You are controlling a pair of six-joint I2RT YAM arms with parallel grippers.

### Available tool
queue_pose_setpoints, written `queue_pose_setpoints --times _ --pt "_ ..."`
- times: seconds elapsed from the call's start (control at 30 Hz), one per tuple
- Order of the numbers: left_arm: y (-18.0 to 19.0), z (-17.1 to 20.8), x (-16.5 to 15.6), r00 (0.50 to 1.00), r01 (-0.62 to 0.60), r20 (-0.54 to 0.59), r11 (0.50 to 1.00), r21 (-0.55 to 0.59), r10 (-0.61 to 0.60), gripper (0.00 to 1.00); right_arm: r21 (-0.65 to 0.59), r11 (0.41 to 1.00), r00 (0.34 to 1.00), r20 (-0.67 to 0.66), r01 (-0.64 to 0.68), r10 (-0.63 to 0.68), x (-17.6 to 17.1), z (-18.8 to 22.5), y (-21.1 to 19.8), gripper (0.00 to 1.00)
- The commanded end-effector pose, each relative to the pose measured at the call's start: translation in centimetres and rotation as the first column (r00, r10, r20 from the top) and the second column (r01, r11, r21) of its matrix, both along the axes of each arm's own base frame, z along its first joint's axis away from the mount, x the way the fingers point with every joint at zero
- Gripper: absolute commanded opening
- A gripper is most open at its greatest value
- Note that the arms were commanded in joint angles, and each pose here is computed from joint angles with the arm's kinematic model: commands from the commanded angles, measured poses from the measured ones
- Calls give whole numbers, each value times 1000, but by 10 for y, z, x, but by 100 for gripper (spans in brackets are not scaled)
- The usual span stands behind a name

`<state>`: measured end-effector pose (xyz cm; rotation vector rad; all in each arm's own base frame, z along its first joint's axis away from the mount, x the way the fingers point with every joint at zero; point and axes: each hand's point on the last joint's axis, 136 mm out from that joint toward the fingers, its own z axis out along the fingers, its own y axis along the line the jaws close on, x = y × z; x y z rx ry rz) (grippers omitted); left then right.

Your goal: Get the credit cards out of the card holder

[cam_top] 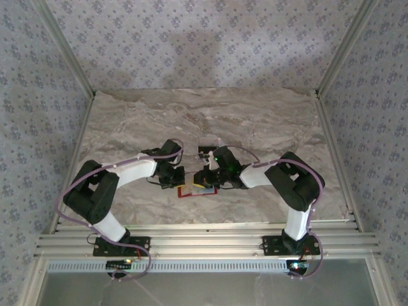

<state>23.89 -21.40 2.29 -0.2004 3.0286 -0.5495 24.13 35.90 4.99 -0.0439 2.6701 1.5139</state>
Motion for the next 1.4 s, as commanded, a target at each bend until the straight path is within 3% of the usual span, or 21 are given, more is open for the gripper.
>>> queue_pose_setpoints --times 0.0,0.2,0.4,0.53,1.0,1.37 --pt "12 -11 -9 999 13 -43 998 64 -10 6 31 999 1000 17 -7 6 5 6 6 12" --pt "10 -11 -9 999 17 -44 998 60 -14 7 20 1000 1000 1 -22 22 2 -1 11 13" --pt "11 -10 -9 999 18 -39 998 67 -15 6 -8 1000 1000 20 2 -2 4 1 4 2" --pt "16 -12 -11 999 17 -44 996 93 -13 6 -62 998 999 44 29 -26 5 2 -12 0" --pt "16 -11 -10 999 15 -43 995 95 -11 7 -185 980 995 77 78 -64 4 4 -48 0" --pt "-1 22 14 997 15 72 1000 25 -17 12 -345 938 974 208 -9 86 9 44 -77 0"
